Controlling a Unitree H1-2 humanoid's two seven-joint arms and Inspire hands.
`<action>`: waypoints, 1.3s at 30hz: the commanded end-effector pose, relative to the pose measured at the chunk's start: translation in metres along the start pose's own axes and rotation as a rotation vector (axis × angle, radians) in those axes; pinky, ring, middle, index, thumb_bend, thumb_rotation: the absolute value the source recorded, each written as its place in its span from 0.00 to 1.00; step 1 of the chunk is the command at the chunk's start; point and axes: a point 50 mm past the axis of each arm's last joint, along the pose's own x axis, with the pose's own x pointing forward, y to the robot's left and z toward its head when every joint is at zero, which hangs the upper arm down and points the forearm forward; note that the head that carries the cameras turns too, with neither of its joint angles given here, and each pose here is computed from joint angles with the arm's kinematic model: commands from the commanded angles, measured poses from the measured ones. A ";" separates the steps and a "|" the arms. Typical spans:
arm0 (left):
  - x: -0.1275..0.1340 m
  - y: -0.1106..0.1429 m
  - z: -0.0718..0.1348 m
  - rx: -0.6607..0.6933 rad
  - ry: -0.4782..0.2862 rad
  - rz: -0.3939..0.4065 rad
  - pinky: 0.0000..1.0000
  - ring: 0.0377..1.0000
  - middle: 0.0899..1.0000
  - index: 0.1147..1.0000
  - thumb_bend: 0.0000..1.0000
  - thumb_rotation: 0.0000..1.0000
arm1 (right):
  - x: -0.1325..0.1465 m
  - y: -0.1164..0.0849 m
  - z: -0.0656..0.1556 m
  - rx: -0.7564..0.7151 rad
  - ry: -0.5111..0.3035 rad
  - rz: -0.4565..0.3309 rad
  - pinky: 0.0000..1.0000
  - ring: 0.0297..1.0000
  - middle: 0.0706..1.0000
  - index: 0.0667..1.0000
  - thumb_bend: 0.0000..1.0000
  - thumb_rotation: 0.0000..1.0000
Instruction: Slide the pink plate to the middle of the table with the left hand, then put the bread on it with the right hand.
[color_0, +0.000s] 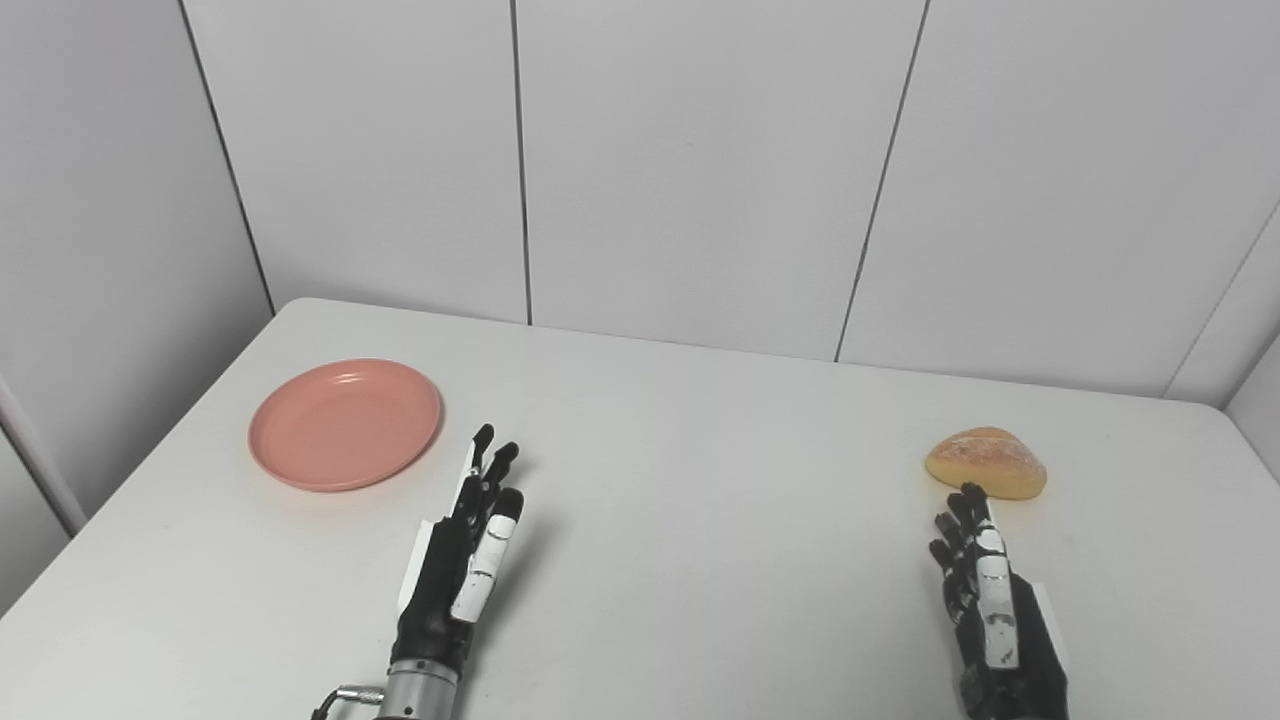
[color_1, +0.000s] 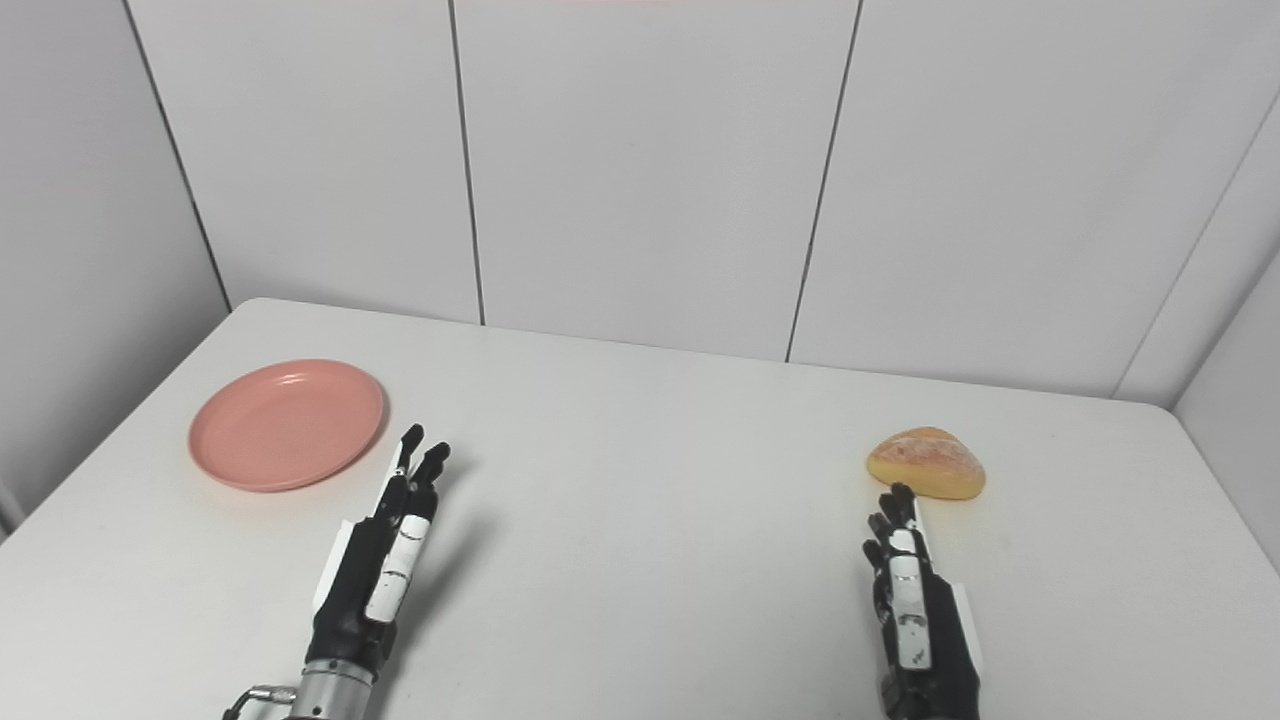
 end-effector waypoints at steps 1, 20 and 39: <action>0.000 -0.019 -0.008 -0.025 0.004 -0.001 0.98 0.96 0.93 1.00 0.63 0.94 | -0.006 -0.013 -0.008 -0.011 -0.006 -0.003 1.00 1.00 1.00 1.00 0.81 0.97; 0.021 -0.001 0.021 -0.154 -0.090 0.044 0.98 0.94 0.95 1.00 0.76 0.87 | -0.005 -0.008 -0.010 -0.034 -0.001 0.003 1.00 0.98 1.00 0.99 0.80 0.95; 0.110 0.113 0.122 -0.024 -0.315 0.086 0.99 0.93 0.95 0.96 0.89 0.83 | -0.004 0.000 -0.010 -0.030 0.001 0.009 1.00 0.97 0.98 0.98 0.79 0.94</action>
